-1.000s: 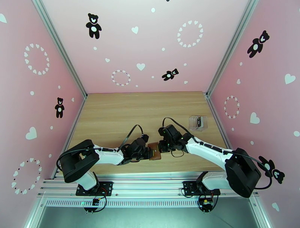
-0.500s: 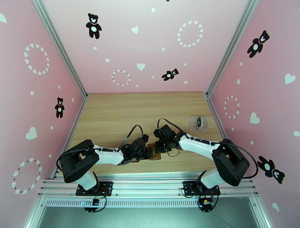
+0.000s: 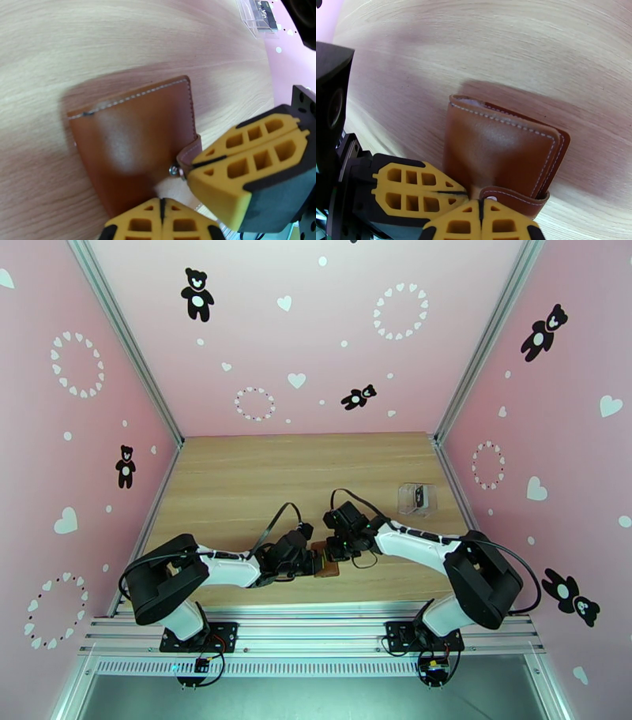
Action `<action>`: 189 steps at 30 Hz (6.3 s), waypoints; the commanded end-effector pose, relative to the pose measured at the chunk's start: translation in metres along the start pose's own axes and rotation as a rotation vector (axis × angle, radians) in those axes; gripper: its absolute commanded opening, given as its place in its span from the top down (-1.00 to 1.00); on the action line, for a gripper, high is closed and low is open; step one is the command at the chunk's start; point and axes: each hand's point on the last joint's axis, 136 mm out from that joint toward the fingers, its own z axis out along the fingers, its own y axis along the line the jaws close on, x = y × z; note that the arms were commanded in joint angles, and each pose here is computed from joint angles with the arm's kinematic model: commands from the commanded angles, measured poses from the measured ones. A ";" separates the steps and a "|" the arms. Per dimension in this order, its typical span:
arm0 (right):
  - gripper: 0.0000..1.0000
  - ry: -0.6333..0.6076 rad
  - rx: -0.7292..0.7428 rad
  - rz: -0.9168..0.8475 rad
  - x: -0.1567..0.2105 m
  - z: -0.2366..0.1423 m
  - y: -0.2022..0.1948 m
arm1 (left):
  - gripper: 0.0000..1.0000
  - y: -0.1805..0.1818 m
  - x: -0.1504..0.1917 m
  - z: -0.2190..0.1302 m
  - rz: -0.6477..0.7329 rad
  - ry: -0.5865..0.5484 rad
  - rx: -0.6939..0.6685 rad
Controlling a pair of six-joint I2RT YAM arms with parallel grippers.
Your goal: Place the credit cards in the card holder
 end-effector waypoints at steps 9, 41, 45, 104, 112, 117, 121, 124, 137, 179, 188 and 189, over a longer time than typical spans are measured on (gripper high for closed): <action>1.00 0.025 0.045 -0.003 0.001 0.007 -0.007 | 0.87 0.029 0.015 -0.019 0.012 0.018 -0.100; 1.00 0.016 0.025 -0.010 0.002 -0.001 -0.002 | 0.71 0.046 0.011 -0.009 0.003 0.023 -0.223; 1.00 0.013 0.019 -0.009 0.002 -0.001 -0.002 | 0.72 0.047 0.012 -0.007 -0.002 0.029 -0.223; 1.00 0.161 0.136 0.019 0.019 0.023 -0.013 | 0.73 0.041 0.014 -0.008 0.006 0.036 -0.188; 1.00 0.182 0.170 0.037 0.026 0.030 -0.024 | 0.73 0.041 0.012 -0.012 0.007 0.026 -0.186; 1.00 0.197 0.185 0.067 0.027 0.037 -0.036 | 0.73 0.039 0.012 -0.011 0.007 0.027 -0.184; 1.00 0.222 0.179 0.095 0.034 0.050 -0.047 | 0.73 0.039 0.011 -0.011 0.007 0.025 -0.186; 1.00 0.229 0.176 0.112 0.038 0.054 -0.052 | 0.73 0.040 0.011 -0.011 0.006 0.025 -0.186; 0.69 0.066 0.055 0.045 0.006 0.006 -0.011 | 0.68 0.034 0.006 -0.016 0.011 0.004 -0.178; -0.98 -0.968 0.779 0.078 -0.096 -0.211 -0.219 | -0.93 0.170 -0.150 -0.304 0.379 -1.092 -0.914; -0.92 -1.081 0.864 0.119 -0.109 -0.191 -0.274 | -0.90 0.214 -0.211 -0.291 0.268 -1.079 -0.841; -0.89 -1.041 0.853 0.092 -0.112 -0.187 -0.270 | -0.90 0.213 -0.218 -0.287 0.281 -1.078 -0.818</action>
